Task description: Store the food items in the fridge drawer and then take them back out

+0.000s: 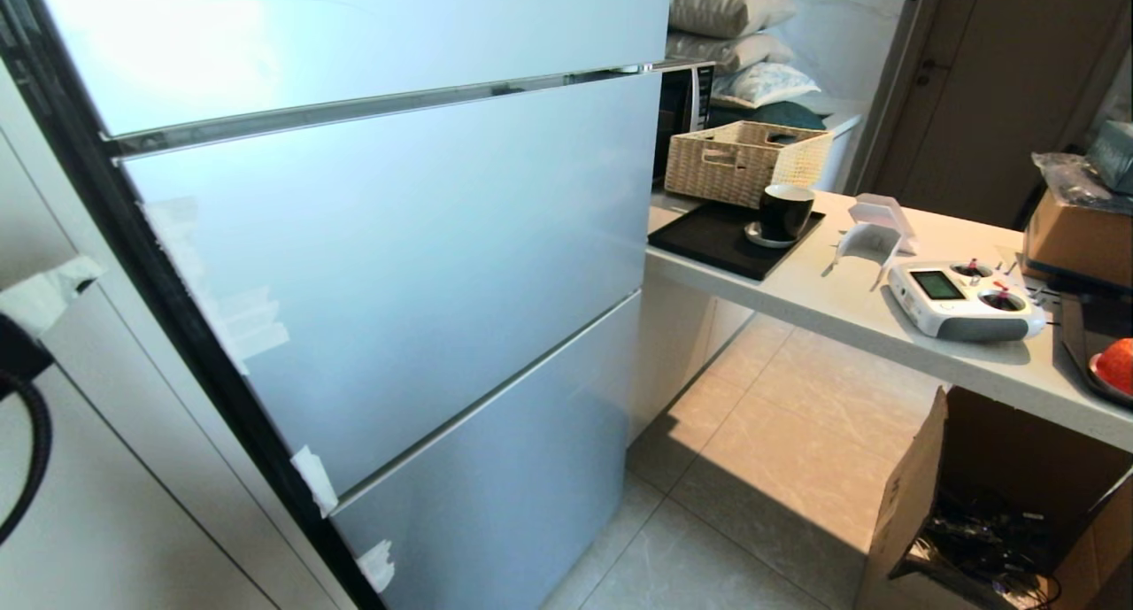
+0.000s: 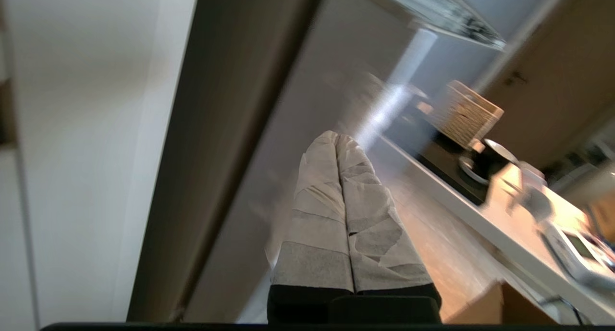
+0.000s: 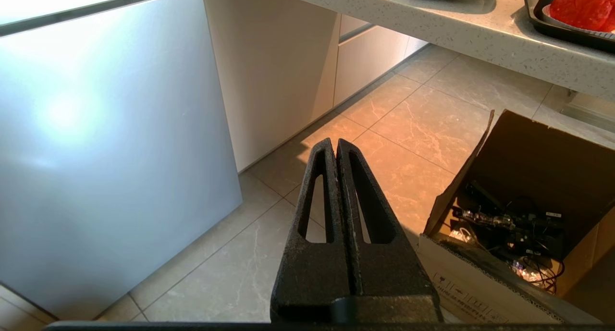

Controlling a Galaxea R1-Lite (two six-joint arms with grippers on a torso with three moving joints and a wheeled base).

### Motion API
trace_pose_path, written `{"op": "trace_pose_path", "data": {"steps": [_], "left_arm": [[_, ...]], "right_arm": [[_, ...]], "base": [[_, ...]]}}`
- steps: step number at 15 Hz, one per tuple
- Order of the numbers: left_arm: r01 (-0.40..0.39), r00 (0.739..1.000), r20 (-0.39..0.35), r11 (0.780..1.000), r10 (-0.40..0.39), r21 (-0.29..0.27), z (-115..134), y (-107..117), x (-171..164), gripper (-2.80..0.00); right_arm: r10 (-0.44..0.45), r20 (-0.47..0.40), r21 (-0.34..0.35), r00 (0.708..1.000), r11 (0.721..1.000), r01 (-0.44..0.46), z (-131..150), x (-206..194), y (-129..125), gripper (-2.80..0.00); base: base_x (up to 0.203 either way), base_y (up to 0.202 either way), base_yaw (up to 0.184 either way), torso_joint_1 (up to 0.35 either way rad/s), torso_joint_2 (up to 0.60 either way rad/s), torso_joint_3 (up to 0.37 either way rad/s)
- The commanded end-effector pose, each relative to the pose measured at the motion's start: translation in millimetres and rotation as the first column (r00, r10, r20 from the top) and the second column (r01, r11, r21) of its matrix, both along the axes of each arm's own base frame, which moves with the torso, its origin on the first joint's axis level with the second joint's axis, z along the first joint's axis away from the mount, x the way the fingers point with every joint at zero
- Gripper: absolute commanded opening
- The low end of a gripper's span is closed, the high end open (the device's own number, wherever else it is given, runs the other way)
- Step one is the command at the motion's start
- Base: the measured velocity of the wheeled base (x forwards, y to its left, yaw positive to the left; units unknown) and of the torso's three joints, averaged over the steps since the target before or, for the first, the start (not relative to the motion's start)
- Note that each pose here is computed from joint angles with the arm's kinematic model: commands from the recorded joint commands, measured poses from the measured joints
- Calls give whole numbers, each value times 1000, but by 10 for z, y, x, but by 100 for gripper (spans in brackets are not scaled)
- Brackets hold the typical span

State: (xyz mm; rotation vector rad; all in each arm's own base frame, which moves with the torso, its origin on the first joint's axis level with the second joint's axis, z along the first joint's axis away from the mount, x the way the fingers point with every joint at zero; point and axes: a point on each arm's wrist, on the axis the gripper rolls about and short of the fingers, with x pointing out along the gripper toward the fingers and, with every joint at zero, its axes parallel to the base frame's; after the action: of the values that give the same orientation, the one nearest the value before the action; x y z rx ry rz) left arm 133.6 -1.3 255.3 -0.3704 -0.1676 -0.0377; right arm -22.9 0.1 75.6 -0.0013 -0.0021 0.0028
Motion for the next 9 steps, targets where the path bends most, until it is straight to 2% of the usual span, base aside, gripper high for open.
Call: {"op": "trace_pose_path", "data": {"steps": [1, 3, 9], "left_arm": [[-46, 999, -28, 999, 46, -5, -67, 4, 437, -280], [-114, 993, 17, 992, 113, 53, -83, 9, 527, -280], [-136, 991, 28, 990, 134, 48, -106, 8, 578, -280]], "right_arm": [[0, -1, 0, 1000, 1000, 0, 0, 1, 0, -280], [0, -1, 0, 1000, 1000, 0, 0, 1, 0, -280], [0, -1, 0, 1000, 1000, 0, 0, 1, 0, -280]], "base": [[0, 0, 0, 0, 0, 0], [0, 0, 0, 0, 0, 0], [0, 0, 0, 0, 0, 0]]}}
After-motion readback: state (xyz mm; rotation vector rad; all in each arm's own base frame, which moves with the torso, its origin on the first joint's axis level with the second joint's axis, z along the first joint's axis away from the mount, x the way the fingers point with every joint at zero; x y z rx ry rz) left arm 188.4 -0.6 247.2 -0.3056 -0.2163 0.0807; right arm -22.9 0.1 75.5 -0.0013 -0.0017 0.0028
